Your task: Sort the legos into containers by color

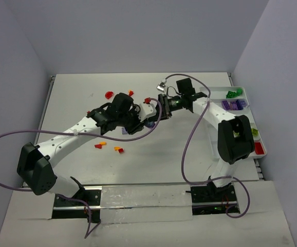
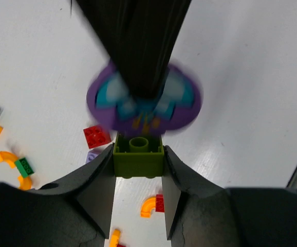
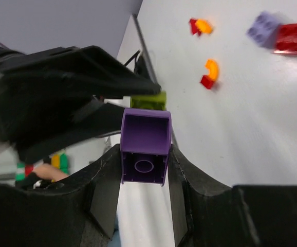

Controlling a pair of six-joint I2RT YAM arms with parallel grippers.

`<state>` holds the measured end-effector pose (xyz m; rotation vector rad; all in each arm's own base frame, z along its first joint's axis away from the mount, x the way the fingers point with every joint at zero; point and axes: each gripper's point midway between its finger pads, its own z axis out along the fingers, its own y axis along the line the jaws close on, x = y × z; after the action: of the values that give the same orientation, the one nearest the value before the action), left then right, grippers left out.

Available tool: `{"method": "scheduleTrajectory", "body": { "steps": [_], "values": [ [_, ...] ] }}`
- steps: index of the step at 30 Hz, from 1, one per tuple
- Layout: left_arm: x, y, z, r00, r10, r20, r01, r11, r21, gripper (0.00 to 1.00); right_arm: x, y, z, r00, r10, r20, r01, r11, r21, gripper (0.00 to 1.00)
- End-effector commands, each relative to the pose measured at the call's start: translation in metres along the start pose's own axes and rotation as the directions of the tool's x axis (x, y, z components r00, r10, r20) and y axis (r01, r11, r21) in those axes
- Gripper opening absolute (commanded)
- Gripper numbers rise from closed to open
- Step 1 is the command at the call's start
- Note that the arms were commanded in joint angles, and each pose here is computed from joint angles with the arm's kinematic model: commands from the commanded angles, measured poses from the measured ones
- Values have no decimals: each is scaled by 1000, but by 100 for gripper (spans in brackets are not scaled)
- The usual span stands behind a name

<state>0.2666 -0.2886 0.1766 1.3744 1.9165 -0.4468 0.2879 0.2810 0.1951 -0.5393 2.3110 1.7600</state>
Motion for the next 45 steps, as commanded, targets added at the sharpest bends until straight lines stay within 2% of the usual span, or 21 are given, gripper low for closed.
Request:
{"method": "scheduleTrajectory", "body": {
  "steps": [1,4,5,7,8,9,11,13,14,17,22,30,33,38,45],
  "values": [
    [31,18,-7,998,-24,-56,20,998,-67,0,-31,1,-69,989,-97,112,93,995,38,0],
    [50,24,-9,996,-49,-80,43,996,-75,0,-43,-22,-114,977,-135,163,110,982,156,0],
    [55,27,-9,995,-56,-87,49,996,-79,0,-45,-26,-125,978,-112,177,79,980,181,0],
    [62,31,-10,993,-76,-92,68,994,-91,0,-53,-63,-171,973,-149,175,63,905,421,0],
    [62,33,-11,992,-83,-91,75,993,-92,0,-57,-63,-180,971,-152,186,56,896,441,0],
    [63,34,-11,992,-89,-90,81,992,-94,0,-61,-76,-197,968,-179,173,59,842,536,0],
    [61,38,-11,990,-108,-85,99,990,-101,0,-71,-106,-253,961,-244,128,45,598,800,0],
    [59,40,-9,989,-119,-85,110,989,-101,0,-75,-114,-277,957,-272,97,47,477,878,0],
    [57,42,-9,989,-126,-79,117,988,-105,0,-77,-118,-294,955,-285,87,33,390,920,0],
    [53,45,-8,987,-137,-79,128,986,-104,0,-78,-132,-329,958,-277,75,-8,236,972,0],
    [54,50,-3,983,-152,-102,140,983,-117,0,-68,-167,-377,971,-216,103,-87,83,993,0],
    [55,58,0,973,-189,-130,174,978,-115,0,-68,-202,-414,966,-202,164,-165,9,986,0],
    [57,59,3,969,-200,-145,185,977,-110,0,-74,-214,-411,963,-197,185,-182,34,983,0],
    [55,64,2,967,-207,-151,190,974,-120,0,-81,-228,-397,961,-186,206,-187,115,976,0],
    [63,64,1,960,-226,-164,207,970,-126,0,-89,-239,-391,960,-183,212,-186,149,971,0]
  ]
}}
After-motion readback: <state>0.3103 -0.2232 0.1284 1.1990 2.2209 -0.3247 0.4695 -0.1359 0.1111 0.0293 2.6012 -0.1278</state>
